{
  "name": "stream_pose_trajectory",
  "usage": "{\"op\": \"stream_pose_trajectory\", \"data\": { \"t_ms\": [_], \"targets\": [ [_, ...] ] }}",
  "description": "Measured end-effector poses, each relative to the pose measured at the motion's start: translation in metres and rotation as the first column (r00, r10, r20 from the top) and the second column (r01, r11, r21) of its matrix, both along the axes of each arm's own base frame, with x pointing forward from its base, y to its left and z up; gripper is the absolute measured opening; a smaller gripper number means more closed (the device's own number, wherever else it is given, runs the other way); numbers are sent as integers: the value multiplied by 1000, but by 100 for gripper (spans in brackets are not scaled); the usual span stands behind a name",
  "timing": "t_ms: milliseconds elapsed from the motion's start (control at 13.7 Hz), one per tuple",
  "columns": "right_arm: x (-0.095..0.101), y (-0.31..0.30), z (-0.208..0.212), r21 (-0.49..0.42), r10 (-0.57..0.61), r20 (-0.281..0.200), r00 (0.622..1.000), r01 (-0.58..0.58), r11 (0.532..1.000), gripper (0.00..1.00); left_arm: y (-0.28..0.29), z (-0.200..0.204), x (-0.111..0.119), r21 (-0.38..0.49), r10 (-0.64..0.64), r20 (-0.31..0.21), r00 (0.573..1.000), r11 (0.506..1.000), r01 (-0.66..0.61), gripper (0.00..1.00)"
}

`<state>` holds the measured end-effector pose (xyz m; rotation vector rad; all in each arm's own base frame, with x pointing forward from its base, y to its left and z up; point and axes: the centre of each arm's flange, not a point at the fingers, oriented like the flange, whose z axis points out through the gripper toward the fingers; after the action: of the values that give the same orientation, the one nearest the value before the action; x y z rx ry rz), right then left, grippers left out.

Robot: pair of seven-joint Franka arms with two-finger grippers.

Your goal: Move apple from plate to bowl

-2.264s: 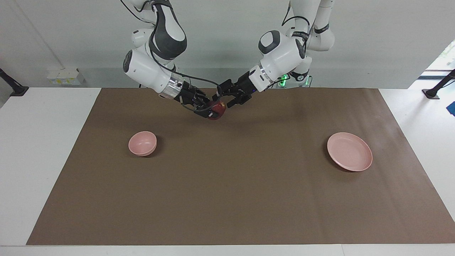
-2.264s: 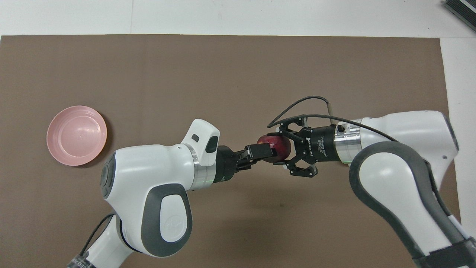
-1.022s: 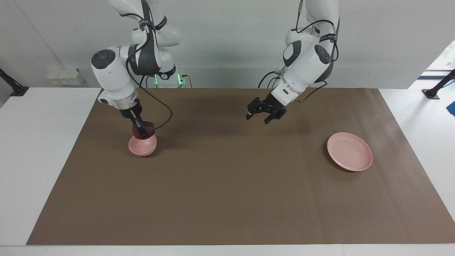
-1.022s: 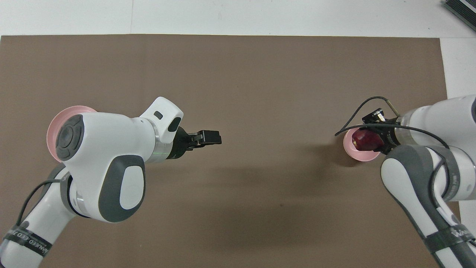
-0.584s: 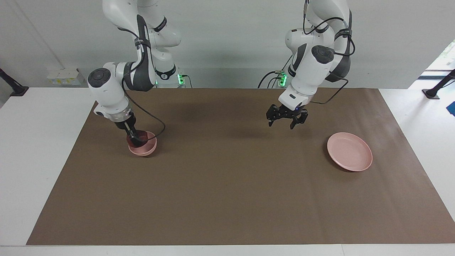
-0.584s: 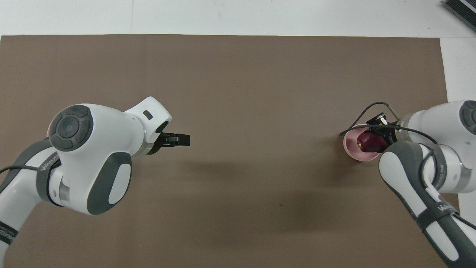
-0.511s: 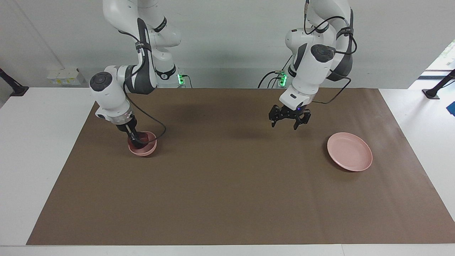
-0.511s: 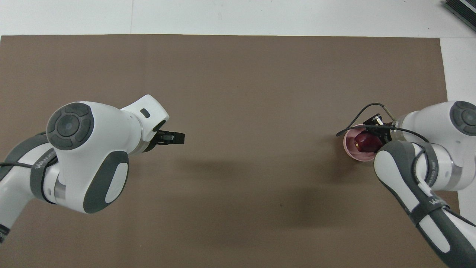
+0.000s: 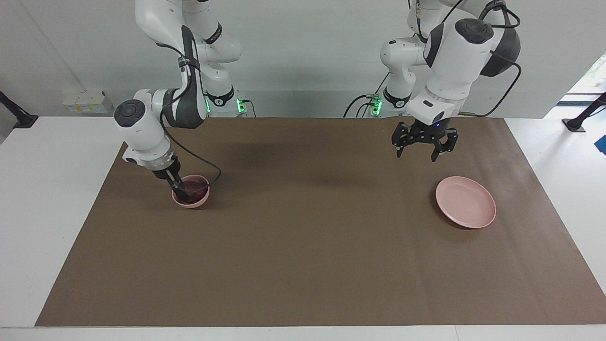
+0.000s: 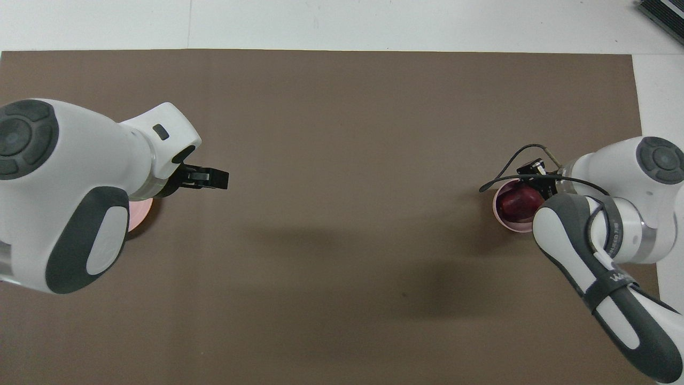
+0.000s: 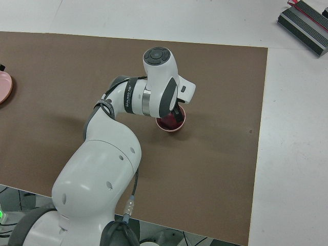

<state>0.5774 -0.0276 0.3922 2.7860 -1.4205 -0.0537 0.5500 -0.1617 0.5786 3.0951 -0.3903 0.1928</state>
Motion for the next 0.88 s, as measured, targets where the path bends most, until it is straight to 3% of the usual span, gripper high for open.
{"op": "stream_pose_trajectory", "data": {
  "t_ms": [146, 292, 511, 657, 730, 876],
  "targets": [
    [7, -1, 40, 8, 114, -15, 993, -113, 994, 100, 31, 32, 3, 11, -20, 4, 1000, 1000, 20, 100],
    [12, -5, 79, 14, 290, -2, 957, -290, 957, 100, 71, 63, 2, 23, -39, -6, 999, 999, 40, 100],
    [12, -13, 123, -11, 567, 52, 822, -567, 823, 100, 92, 91, -10, 31, -62, -49, 997, 998, 63, 100],
    [11, -19, 144, -25, 676, 62, 734, -676, 737, 100, 91, 105, -17, 31, -68, -66, 995, 997, 70, 100],
    [10, -19, 155, -23, 706, 59, 705, -706, 708, 100, 93, 113, -21, 31, -67, -73, 995, 997, 70, 100],
    [6, -17, 171, -3, 728, 42, 685, -728, 685, 100, 98, 121, -25, 30, -60, -84, 995, 998, 63, 100]
  ]
}}
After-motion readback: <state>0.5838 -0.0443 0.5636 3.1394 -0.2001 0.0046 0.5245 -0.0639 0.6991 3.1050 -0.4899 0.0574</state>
